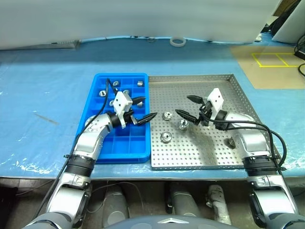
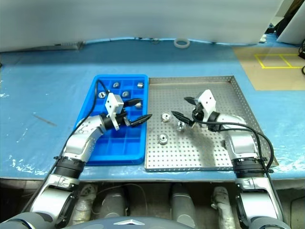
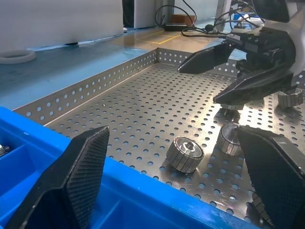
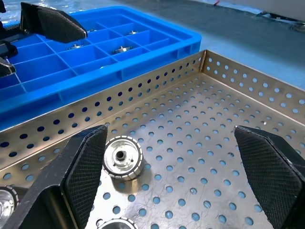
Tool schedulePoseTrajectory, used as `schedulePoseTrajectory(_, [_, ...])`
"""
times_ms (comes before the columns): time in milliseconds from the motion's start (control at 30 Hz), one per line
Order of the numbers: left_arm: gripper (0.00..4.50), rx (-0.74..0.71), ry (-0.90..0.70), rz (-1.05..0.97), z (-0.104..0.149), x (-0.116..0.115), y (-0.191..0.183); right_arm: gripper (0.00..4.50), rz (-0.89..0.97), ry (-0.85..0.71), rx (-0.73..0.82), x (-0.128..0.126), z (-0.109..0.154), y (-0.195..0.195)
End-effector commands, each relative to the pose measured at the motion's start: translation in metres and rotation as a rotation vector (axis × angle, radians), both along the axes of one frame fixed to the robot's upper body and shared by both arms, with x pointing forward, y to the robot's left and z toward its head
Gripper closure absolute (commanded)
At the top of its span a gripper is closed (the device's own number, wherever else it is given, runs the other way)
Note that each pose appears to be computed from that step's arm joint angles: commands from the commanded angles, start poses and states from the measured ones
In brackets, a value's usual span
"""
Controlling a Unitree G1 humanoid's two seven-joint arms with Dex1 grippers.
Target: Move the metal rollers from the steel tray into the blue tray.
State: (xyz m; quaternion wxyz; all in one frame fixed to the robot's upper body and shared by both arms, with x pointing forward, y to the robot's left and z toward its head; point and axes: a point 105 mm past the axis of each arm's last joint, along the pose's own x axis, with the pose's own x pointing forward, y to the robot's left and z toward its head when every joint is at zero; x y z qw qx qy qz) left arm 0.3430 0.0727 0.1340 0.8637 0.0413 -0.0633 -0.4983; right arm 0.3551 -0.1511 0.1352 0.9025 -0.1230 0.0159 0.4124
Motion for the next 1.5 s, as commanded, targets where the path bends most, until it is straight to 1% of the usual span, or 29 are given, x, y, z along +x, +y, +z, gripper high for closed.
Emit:
schedulePoseTrajectory(33, [0.00,-0.028,-0.044,-0.011,0.016,0.003,-0.002,0.02,0.008,-0.054,0.012,0.001,0.015,0.002])
schedulePoseTrajectory(133, [0.00,-0.043,-0.038,-0.011,0.018,0.005,-0.001,0.02,-0.005,-0.068,0.029,0.001,0.020,-0.001])
schedulePoseTrajectory(400, [0.00,0.004,-0.033,-0.043,0.017,0.013,-0.005,0.02,-0.030,-0.073,0.043,-0.003,0.021,-0.008])
schedulePoseTrajectory(567, [0.00,0.034,-0.013,-0.107,0.015,0.013,-0.014,0.02,-0.044,-0.063,0.030,-0.010,0.013,-0.010])
schedulePoseTrajectory(667, [0.00,0.064,-0.010,-0.128,0.016,0.017,-0.018,0.02,-0.070,-0.063,0.028,-0.012,0.012,-0.014])
schedulePoseTrajectory(800, [0.00,0.142,0.052,-0.157,0.011,0.027,-0.025,0.02,-0.103,-0.041,0.001,-0.017,0.004,-0.021])
schedulePoseTrajectory(933, [0.00,0.175,0.056,-0.204,0.017,0.035,-0.039,0.02,-0.131,-0.025,0.005,-0.025,0.000,-0.024])
schedulePoseTrajectory(1167, [0.00,0.288,0.058,-0.284,0.013,0.041,-0.067,0.02,-0.223,-0.030,0.012,-0.037,-0.002,-0.038])
schedulePoseTrajectory(1333, [0.00,0.350,0.072,-0.256,0.010,0.051,-0.078,0.02,-0.263,-0.033,0.011,-0.048,-0.003,-0.044])
schedulePoseTrajectory(1500, [0.00,0.461,0.058,-0.229,0.004,0.058,-0.079,0.02,-0.288,-0.027,0.001,-0.055,-0.007,-0.046])
